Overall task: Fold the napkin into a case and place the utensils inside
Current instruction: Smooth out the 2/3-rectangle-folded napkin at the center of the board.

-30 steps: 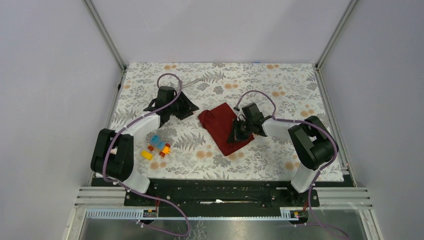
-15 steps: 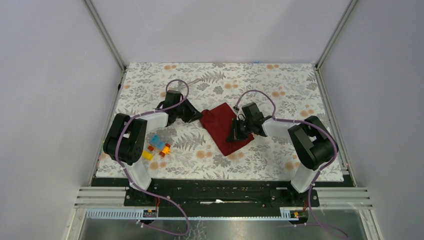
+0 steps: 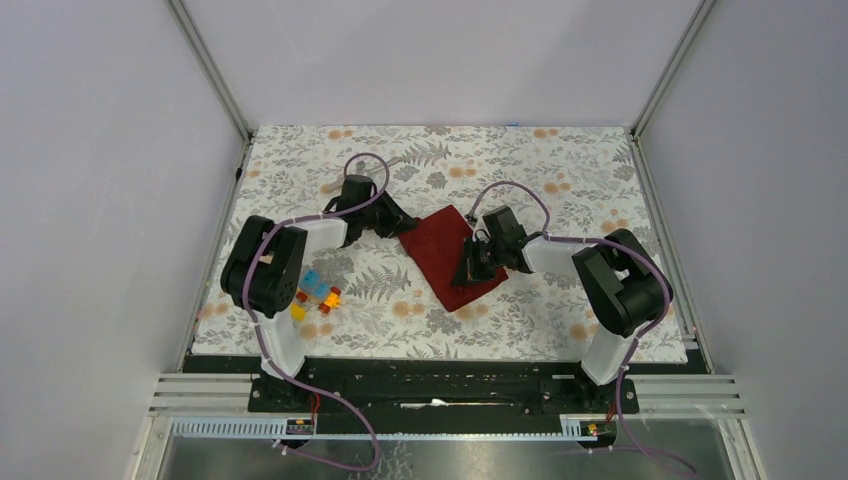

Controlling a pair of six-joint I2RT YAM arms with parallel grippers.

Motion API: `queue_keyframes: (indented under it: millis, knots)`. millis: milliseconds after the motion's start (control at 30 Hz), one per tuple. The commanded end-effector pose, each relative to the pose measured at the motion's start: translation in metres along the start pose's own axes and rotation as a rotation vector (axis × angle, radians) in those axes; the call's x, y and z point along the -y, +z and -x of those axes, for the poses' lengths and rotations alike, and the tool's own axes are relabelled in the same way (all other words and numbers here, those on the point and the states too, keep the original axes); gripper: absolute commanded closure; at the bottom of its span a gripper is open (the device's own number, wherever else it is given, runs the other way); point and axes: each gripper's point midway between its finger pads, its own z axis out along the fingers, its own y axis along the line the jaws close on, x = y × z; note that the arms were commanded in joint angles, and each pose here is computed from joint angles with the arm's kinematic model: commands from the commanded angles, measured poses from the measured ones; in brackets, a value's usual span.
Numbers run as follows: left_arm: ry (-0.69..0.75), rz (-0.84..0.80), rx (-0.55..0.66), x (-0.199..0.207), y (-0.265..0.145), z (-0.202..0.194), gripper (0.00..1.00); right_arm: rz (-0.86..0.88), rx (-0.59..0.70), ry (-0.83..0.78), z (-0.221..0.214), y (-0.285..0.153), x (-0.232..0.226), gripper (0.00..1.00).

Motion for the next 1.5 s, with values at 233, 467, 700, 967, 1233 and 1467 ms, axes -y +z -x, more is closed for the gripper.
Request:
queue_keyframes:
  millis: [233,467,700,967,1233,1467]
  knots:
    - [0.043,-0.027,0.008,0.004,0.025,0.011,0.76,-0.092,0.066,-0.101,0.025,-0.025,-0.005,0.71]
    - [0.039,-0.012,-0.006,-0.009,0.033,0.007,0.76,-0.166,0.142,-0.239,0.066,-0.035,-0.037,0.42]
    - [0.022,-0.008,-0.011,-0.019,0.035,0.007,0.77,0.388,0.054,-0.19,0.086,0.025,-0.119,0.58]
    - [0.01,-0.004,-0.026,-0.028,0.039,0.003,0.78,0.538,-0.066,-0.18,0.09,0.066,-0.115,0.45]
    - [0.001,0.007,-0.036,-0.037,0.041,0.001,0.78,0.488,-0.158,-0.074,0.054,0.062,-0.08,0.38]
    - [-0.004,0.027,-0.048,-0.048,0.044,-0.001,0.78,0.438,-0.208,-0.028,0.001,0.033,-0.062,0.38]
